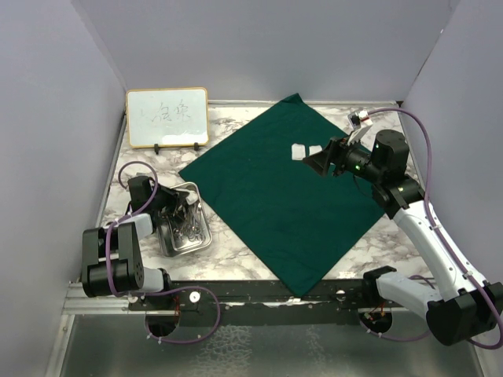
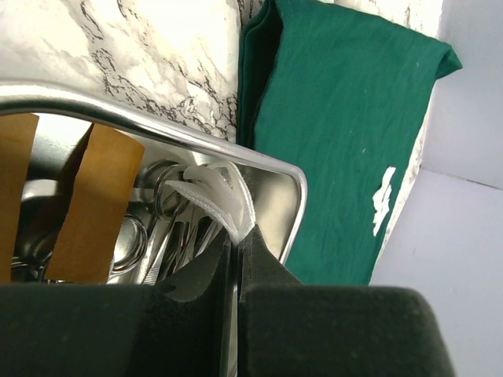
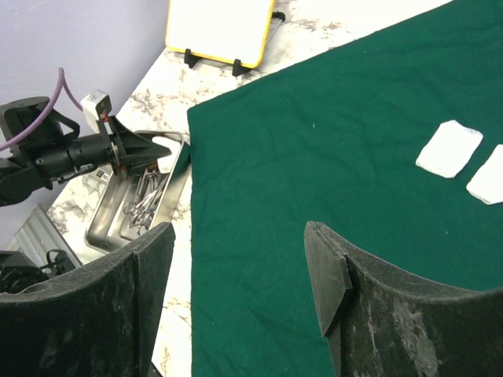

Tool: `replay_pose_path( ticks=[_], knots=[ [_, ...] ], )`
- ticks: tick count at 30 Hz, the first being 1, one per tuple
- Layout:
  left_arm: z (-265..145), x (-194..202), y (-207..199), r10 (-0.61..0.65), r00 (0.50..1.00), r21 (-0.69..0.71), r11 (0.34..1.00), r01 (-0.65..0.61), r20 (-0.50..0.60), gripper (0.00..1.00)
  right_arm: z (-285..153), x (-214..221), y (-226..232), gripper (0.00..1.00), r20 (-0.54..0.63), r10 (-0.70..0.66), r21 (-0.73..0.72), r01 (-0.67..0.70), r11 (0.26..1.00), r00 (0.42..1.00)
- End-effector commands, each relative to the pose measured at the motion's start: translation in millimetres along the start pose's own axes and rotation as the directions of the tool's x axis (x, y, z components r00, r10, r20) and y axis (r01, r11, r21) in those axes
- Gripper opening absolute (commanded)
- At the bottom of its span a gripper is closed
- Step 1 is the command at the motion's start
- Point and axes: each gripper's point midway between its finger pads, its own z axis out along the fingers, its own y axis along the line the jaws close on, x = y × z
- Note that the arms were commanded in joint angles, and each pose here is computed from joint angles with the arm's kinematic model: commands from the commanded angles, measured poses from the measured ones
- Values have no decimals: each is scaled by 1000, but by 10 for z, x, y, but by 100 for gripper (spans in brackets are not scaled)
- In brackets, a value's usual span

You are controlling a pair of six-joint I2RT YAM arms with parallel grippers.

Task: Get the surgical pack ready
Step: Place the medical item in the container.

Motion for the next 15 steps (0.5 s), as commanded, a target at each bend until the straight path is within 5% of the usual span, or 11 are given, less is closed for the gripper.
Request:
replay_pose_path(
  ticks=[1,15],
  knots=[
    [14,-5,87,21,1000,-24,999,-21,-1,0,-33,-27,-2,68,8,5,13,-5,1000,1000],
    [-13,-19,165,73,997,-79,994,-74,-16,0,-39,-9,2,68,8,9,10,-9,1000,1000]
  ],
)
